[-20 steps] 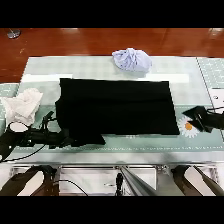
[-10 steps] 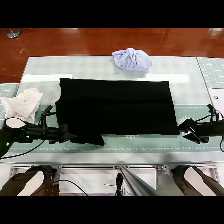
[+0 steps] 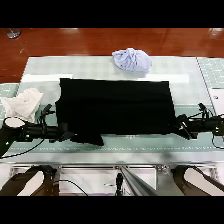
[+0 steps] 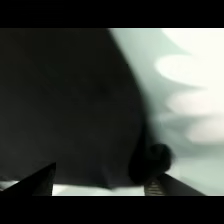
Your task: Fold the shirts.
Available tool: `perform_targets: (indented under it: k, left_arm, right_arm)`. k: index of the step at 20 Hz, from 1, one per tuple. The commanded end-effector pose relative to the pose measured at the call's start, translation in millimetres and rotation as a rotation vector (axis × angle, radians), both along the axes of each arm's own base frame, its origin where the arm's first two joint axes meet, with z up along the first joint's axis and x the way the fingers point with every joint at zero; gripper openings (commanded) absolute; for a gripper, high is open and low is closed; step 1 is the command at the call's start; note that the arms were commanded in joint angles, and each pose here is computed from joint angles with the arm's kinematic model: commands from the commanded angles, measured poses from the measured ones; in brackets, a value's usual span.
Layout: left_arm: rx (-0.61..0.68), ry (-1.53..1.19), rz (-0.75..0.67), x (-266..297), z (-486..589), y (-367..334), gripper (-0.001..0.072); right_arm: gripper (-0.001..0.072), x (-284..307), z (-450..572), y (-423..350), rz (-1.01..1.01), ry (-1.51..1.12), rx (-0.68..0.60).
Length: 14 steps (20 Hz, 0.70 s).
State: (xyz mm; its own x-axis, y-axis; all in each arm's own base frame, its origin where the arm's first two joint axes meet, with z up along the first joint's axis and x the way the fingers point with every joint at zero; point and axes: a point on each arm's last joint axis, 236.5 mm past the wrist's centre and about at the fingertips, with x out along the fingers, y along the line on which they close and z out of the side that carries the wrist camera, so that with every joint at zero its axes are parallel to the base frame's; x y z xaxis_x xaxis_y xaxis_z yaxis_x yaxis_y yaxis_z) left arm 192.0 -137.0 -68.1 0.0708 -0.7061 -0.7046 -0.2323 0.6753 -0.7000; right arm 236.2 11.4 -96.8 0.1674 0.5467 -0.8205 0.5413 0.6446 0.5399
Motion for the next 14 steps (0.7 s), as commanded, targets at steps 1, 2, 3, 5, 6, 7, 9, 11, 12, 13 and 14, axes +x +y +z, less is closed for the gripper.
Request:
perform_targets:
  k: [1,2,3,5,6,7,9,11,12,13,14]
  left_arm:
    - [0.006,-0.009,0.007,3.2,-0.2,1.2,0.0025]
    - [0.008,-0.017,0.008,5.9,1.6,2.0,0.0025]
    - [0.011,-0.036,0.007,11.8,6.2,3.0,0.0025]
    - [0.015,-0.106,0.000,34.0,27.5,5.4,0.0025]
    - [0.021,-0.159,-0.004,49.3,42.9,7.7,0.0025]
    - [0.039,-0.217,0.003,66.8,57.1,12.0,0.0026]
    - [0.075,-0.316,0.056,108.4,81.9,23.3,0.0025]
    - [0.087,-0.358,0.123,148.5,94.8,31.1,0.0025]
    - [0.099,-0.374,0.138,166.4,94.6,34.0,0.0025]
    - [0.102,-0.369,0.141,182.6,90.8,34.2,0.0025]
    - [0.098,-0.355,0.135,197.0,85.6,33.7,0.0025]
  right_arm:
    - [0.0490,17.0,-1.6,4.5,-0.035,-0.048,0.040]
    - [0.0185,20.1,3.0,8.5,-0.008,-0.083,0.056]
    - [0.0027,24.3,11.3,13.6,0.040,-0.132,0.077]
    - [0.0026,39.5,37.1,18.8,0.087,-0.209,0.124]
    - [0.0026,51.1,49.8,14.9,0.092,-0.245,0.119]
    - [0.0026,63.2,60.9,8.4,0.093,-0.280,0.100]
    - [0.0026,90.1,80.8,-9.8,0.058,-0.343,0.039]
    - [0.0026,113.6,100.4,-18.2,0.030,-0.408,0.024]
    - [0.0026,123.1,105.6,-17.5,0.048,-0.422,0.020]
    - [0.0026,133.4,107.3,-12.8,0.079,-0.430,0.018]
    - [0.0026,145.1,106.4,-9.1,0.098,-0.434,0.013]
